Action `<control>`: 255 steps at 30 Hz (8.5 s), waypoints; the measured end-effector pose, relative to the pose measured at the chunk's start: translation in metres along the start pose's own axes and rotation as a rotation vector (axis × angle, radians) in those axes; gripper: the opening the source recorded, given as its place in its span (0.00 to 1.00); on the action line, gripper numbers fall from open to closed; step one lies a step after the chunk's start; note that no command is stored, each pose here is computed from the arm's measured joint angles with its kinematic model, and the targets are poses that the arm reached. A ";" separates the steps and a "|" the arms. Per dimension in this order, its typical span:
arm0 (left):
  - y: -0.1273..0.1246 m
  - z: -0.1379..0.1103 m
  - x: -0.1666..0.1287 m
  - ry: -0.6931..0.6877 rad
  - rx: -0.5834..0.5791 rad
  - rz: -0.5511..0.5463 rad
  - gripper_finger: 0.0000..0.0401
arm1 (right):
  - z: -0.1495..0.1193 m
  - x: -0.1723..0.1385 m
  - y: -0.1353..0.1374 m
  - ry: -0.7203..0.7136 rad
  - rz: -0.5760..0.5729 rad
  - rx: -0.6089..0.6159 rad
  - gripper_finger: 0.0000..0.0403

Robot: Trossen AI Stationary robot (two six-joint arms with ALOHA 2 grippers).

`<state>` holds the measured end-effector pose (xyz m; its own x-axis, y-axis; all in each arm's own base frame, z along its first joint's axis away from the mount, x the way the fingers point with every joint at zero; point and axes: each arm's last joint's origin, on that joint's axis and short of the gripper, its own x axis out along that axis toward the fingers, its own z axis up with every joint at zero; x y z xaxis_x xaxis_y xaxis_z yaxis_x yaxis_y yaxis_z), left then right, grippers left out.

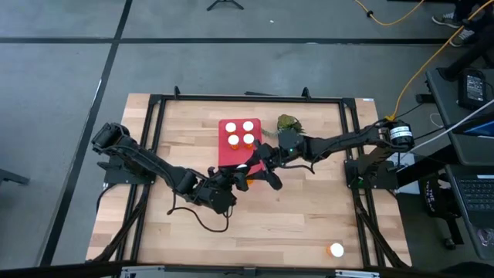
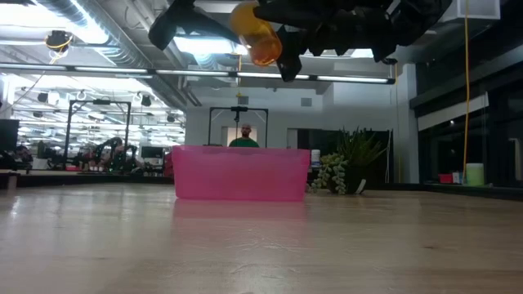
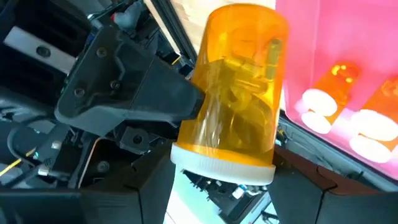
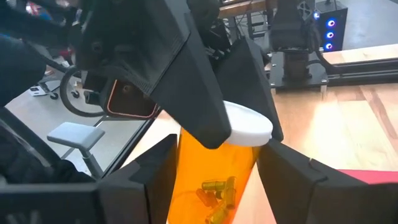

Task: Pick and place pill bottles into a basket
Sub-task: Put the orange pill bottle into the red bin

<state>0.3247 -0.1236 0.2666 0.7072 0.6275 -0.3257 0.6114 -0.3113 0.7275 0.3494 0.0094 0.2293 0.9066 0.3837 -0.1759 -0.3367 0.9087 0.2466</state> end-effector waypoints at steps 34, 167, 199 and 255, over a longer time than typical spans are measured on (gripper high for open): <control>0.001 -0.010 -0.039 0.172 -0.346 0.075 0.63 | 0.002 0.000 0.000 -0.022 -0.003 -0.042 0.51; -0.204 -0.116 -0.041 -0.646 -1.910 0.033 0.47 | -0.097 0.067 -0.077 -0.023 -0.620 -0.167 0.51; -0.204 -0.116 -0.041 -0.646 -1.911 0.034 0.47 | -0.098 0.074 -0.080 0.043 -0.632 -0.132 0.51; -0.204 -0.116 -0.041 -0.644 -1.903 0.037 0.47 | -0.083 0.087 -0.080 0.157 -0.570 -0.100 0.71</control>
<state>0.1301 -0.0030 0.2011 0.9722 0.2059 -0.1116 -0.1832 0.9655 0.1850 0.4346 -0.0166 0.1153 0.9055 -0.1565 -0.3944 0.1627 0.9865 -0.0180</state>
